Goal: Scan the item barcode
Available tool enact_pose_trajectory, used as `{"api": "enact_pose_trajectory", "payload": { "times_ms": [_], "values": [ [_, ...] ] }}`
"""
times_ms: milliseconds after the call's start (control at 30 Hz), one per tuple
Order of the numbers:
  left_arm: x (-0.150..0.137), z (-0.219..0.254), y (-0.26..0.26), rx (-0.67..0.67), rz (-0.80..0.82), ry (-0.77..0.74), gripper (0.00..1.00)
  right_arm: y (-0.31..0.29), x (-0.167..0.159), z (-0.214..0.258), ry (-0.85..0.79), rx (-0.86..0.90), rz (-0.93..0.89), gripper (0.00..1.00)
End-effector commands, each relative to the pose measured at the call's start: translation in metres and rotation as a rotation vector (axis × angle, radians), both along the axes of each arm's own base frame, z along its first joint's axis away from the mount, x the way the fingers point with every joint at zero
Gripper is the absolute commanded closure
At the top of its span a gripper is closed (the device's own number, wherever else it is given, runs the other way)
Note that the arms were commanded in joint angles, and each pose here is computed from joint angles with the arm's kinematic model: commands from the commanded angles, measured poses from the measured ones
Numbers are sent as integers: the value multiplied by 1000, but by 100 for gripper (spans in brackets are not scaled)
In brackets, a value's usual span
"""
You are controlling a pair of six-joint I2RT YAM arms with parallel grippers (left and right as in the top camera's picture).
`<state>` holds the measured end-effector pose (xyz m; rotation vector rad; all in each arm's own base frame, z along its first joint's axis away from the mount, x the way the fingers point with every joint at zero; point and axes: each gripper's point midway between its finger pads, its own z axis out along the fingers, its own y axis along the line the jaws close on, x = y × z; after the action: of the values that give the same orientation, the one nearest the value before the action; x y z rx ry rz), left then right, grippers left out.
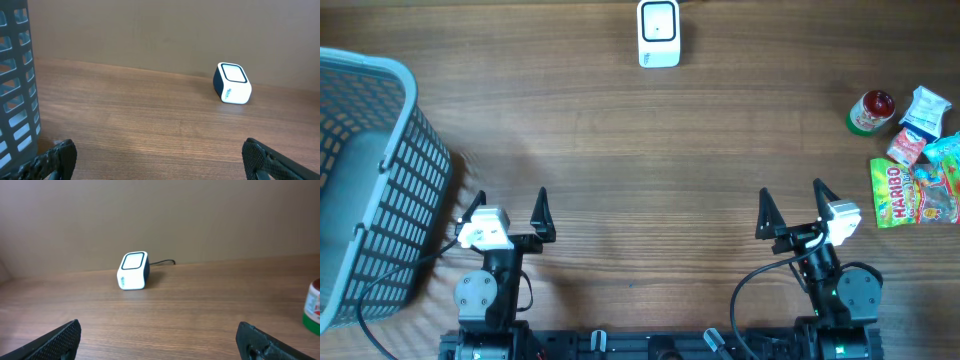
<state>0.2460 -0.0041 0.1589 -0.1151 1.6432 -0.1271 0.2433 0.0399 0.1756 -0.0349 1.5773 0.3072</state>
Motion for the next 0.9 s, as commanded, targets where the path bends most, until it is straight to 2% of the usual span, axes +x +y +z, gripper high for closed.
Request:
{"api": "enact_pose_trajectory", "payload": {
  "times_ms": [0,267,867],
  "values": [
    [0,-2,-1,22,-10,-3,0,-3,1,-1,-18,-111,-22,0],
    [0,-2,-1,22,-10,-3,0,-3,5,-18,7,-331,-9,0],
    [0,-2,-1,22,-10,-3,0,-3,6,-24,33,-329,-6,0]
  ]
}}
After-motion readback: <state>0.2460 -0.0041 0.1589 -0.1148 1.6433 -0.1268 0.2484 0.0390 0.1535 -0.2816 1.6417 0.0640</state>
